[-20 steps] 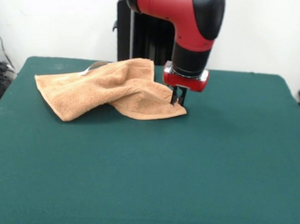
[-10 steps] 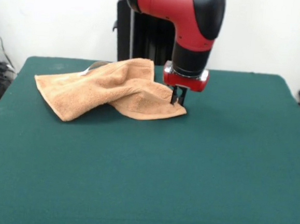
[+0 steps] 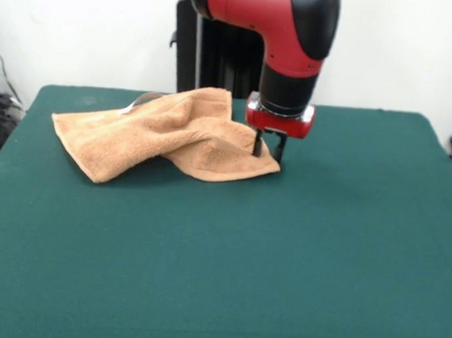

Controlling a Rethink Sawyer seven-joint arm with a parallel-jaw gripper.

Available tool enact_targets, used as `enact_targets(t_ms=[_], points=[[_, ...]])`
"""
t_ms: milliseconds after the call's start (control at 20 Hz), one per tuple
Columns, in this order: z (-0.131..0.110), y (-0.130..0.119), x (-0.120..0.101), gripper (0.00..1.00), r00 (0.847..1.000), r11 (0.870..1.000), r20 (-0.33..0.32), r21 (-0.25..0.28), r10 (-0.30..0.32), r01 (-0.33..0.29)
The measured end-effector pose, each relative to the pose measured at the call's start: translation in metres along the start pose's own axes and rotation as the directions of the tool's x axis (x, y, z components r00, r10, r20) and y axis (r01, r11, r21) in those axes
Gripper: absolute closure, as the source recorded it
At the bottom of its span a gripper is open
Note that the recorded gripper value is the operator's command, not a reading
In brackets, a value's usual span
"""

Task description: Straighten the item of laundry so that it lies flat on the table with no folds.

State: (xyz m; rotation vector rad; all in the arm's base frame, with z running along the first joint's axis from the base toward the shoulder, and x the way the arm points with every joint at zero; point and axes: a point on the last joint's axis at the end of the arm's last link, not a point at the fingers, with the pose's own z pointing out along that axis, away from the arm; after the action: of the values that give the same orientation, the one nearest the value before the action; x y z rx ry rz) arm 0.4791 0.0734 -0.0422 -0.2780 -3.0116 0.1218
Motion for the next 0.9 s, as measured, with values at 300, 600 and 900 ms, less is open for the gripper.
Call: enact_targets(t_ms=[300, 600, 900], points=[[-0.0003, -0.0031, -0.0002, 0.00, 1.000, 1.000, 0.001, 0.005, 0.004, -0.004], [-0.0004, -0.0038, -0.0006, 0.00, 1.000, 1.000, 0.001, 0.005, 0.005, -0.005], [-0.0061, -0.0095, -0.0057, 0.00, 1.000, 1.000, 0.010, -0.002, 0.021, -0.021]])
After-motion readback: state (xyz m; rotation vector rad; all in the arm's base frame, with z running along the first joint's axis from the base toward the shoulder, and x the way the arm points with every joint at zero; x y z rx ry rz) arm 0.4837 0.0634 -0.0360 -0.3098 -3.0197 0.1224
